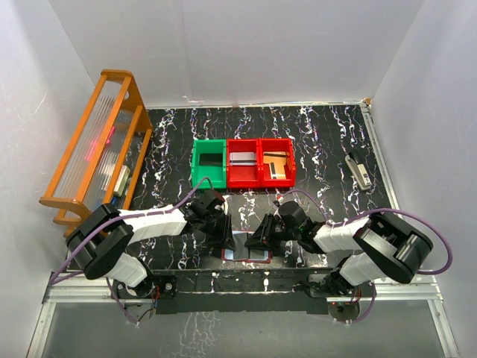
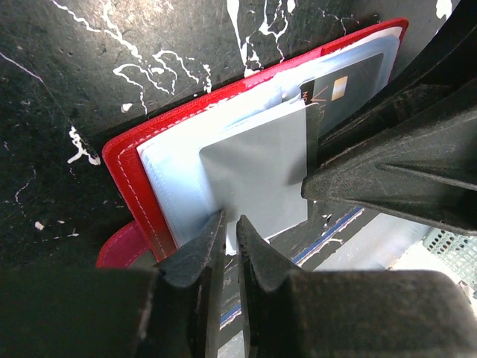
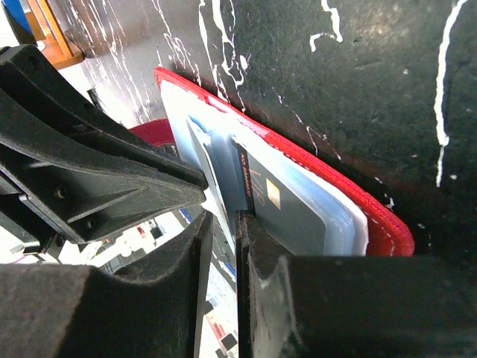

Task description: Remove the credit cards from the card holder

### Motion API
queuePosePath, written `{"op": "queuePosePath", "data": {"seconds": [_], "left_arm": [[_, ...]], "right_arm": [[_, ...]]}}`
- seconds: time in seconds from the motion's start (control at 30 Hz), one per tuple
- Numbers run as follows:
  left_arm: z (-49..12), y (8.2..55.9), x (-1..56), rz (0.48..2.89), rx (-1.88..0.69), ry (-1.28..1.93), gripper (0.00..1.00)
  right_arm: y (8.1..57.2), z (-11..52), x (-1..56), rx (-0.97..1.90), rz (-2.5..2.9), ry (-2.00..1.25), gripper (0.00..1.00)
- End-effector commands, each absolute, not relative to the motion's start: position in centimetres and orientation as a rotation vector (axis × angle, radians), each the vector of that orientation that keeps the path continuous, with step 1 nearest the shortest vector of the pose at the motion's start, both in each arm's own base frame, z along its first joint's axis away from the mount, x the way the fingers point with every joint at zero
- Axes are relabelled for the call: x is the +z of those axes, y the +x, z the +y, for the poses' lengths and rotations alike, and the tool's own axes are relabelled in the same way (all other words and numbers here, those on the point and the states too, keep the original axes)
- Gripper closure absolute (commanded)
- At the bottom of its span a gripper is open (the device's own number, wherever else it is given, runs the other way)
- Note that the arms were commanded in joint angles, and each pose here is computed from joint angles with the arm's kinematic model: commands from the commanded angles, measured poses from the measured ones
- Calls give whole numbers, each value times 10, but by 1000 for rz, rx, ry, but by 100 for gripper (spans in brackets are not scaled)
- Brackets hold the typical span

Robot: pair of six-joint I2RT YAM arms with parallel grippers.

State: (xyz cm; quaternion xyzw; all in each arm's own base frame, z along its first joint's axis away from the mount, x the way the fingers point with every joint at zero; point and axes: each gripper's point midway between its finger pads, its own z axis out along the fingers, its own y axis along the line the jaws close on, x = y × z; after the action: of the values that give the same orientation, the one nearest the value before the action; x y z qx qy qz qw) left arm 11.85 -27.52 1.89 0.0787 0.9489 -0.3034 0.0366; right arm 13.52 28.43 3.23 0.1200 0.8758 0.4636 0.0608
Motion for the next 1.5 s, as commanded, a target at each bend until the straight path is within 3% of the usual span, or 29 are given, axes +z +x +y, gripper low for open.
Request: {"op": "queuePosePath", "data": {"seconds": [0.0, 0.1, 0.3, 0.93, 1.23, 1.47], "left_arm": [[-255, 111, 5, 2979, -779, 239, 89], [-254, 111, 4, 2982, -773, 242, 90], [-254, 111, 4, 2982, -772, 247, 90], [-252, 111, 9, 2965, -774, 241, 91], [-282, 144, 59, 2804, -855, 273, 69], [-305, 139, 76, 2753, -1058, 344, 60]], "right_arm": [[141, 288, 43, 1449, 2587, 358, 82], [141, 286, 43, 1443, 2579, 376, 84], [141, 284, 48, 1461, 2551, 376, 99], [145, 259, 48, 1307, 2549, 365, 100], [145, 268, 50, 1365, 2554, 332, 100], [149, 277, 50, 1375, 2568, 295, 100]]}}
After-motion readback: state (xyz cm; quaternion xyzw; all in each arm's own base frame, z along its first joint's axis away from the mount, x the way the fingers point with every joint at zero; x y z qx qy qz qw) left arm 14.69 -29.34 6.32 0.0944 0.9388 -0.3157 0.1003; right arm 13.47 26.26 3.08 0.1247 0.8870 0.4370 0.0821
